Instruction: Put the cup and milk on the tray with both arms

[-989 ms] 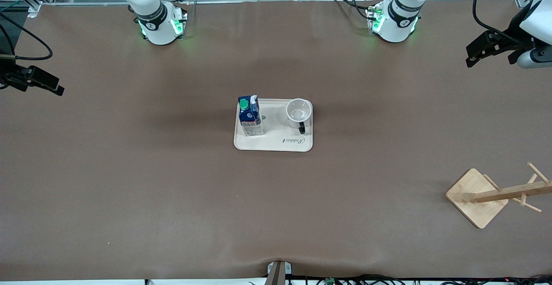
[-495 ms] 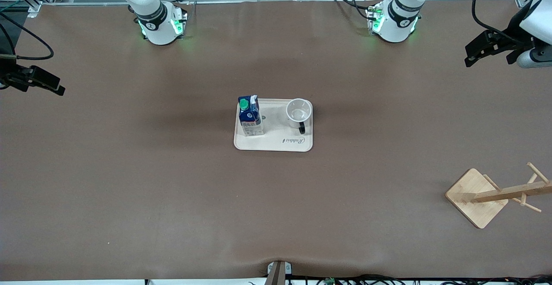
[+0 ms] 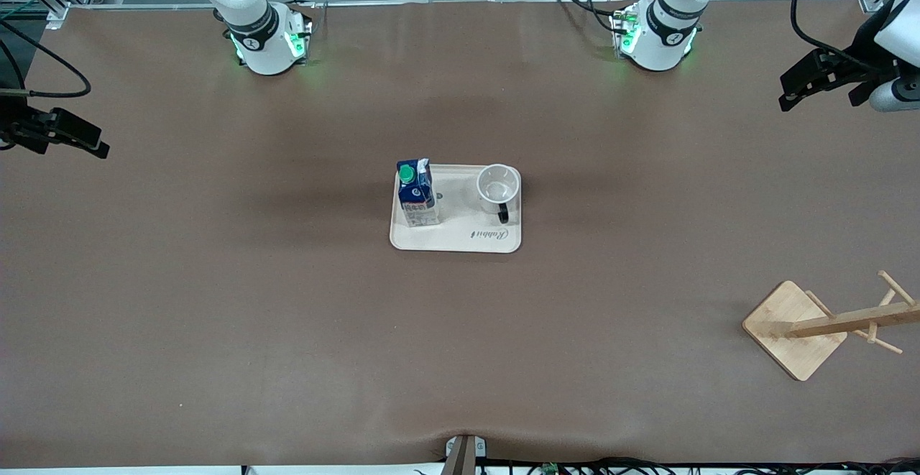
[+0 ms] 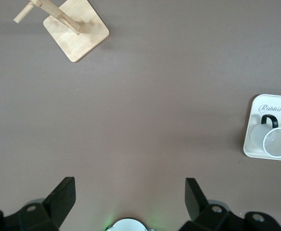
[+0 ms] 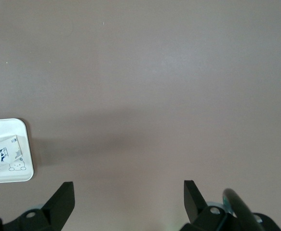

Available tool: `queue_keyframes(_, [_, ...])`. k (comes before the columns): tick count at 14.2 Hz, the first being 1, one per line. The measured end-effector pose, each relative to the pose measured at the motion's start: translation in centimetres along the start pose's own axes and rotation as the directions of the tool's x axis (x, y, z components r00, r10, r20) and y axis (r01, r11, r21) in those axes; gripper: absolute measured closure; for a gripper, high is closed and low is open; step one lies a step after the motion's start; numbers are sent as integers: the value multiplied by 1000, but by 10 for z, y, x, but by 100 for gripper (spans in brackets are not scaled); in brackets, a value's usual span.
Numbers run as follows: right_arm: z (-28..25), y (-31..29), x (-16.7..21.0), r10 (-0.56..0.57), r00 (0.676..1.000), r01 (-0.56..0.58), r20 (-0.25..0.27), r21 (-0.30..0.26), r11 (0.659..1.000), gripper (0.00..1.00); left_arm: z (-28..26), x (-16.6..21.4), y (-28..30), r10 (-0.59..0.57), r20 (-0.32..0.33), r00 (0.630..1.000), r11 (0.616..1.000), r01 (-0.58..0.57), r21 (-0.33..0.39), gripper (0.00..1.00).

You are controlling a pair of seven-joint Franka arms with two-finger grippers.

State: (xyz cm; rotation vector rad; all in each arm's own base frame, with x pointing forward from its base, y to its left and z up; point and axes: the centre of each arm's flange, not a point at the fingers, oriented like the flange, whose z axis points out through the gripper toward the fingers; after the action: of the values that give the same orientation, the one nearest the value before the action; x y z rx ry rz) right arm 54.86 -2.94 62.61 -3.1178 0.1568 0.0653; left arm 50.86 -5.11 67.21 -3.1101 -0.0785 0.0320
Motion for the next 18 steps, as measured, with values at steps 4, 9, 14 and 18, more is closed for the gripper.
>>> queue_keyframes(4, [0,-3,0,-7,1000,7,0,0,1000,0,0,0,1,1,0,1000,1000,-1,0,0])
queue_keyframes(9, [0,-4,0,-8,1000,8,0,0,1000,0,0,0,2,3,0,1000,1000,-3,0,0])
queue_keyframes(14, [0,-4,0,-9,1000,9,0,0,1000,0,0,0,2,3,0,1000,1000,-3,0,0])
queue_keyframes(18, [0,-4,0,-9,1000,9,0,0,1000,0,0,0,2,4,0,1000,1000,-4,0,0])
